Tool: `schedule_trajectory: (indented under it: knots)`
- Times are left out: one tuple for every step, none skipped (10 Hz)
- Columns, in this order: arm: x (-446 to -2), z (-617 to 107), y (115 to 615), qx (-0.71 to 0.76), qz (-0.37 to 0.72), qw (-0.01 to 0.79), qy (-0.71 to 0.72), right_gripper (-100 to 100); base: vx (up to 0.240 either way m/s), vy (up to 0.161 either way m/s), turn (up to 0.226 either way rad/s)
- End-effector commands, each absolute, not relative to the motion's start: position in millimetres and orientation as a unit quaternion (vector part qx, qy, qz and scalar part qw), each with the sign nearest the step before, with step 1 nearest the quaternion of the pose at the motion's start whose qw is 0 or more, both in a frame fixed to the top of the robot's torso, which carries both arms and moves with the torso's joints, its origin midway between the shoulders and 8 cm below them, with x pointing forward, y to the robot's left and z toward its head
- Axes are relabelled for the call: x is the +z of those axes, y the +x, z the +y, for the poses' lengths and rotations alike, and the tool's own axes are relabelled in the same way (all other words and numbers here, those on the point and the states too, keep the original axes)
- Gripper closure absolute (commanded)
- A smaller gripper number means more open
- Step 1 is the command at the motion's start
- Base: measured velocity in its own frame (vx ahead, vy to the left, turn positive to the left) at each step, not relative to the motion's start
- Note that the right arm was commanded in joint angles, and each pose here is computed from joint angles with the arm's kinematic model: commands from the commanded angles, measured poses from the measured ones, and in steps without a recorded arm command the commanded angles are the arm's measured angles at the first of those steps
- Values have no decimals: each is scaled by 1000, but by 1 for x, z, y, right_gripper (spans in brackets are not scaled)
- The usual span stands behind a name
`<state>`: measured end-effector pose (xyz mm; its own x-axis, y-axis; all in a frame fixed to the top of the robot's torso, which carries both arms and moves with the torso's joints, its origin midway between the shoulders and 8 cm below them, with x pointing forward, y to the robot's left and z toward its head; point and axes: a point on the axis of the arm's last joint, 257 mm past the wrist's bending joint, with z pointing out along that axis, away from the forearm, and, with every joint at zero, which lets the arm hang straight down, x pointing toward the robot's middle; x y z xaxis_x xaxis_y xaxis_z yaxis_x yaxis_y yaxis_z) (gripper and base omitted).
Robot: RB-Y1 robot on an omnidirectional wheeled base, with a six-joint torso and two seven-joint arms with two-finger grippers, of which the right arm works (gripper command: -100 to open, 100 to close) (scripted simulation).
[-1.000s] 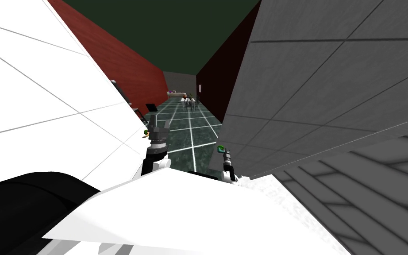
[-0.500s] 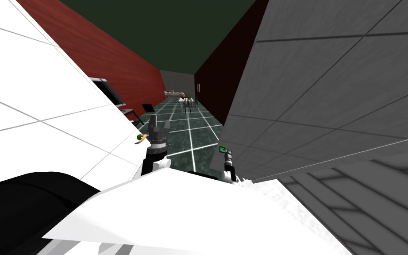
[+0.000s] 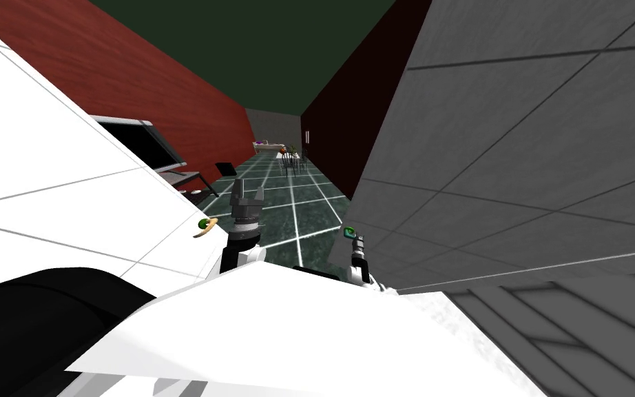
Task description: Push the door open
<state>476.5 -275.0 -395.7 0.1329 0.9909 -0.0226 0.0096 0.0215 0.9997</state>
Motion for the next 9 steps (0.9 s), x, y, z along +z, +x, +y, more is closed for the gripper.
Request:
schedule_trajectory:
  knots:
    - [-390,-285,477,455,469,543,526,100,126,23,-17]
    - [-389,-296,476,448,464,550,531,100,134,25,-28]
    - [-389,-304,475,444,460,554,534,100,187,99,-59]
    - [-389,-312,474,439,455,558,538,100,210,99,-80]
    - [-388,-320,473,434,450,562,541,100,202,59,-82]
    - [-388,-328,471,429,445,566,545,100,208,57,-76]
    - [-388,-336,470,424,440,570,549,100,223,70,-54]
    - [-388,-336,470,424,440,570,549,100,140,45,-28]
    - [-388,-350,467,414,429,577,558,100,188,82,-66]
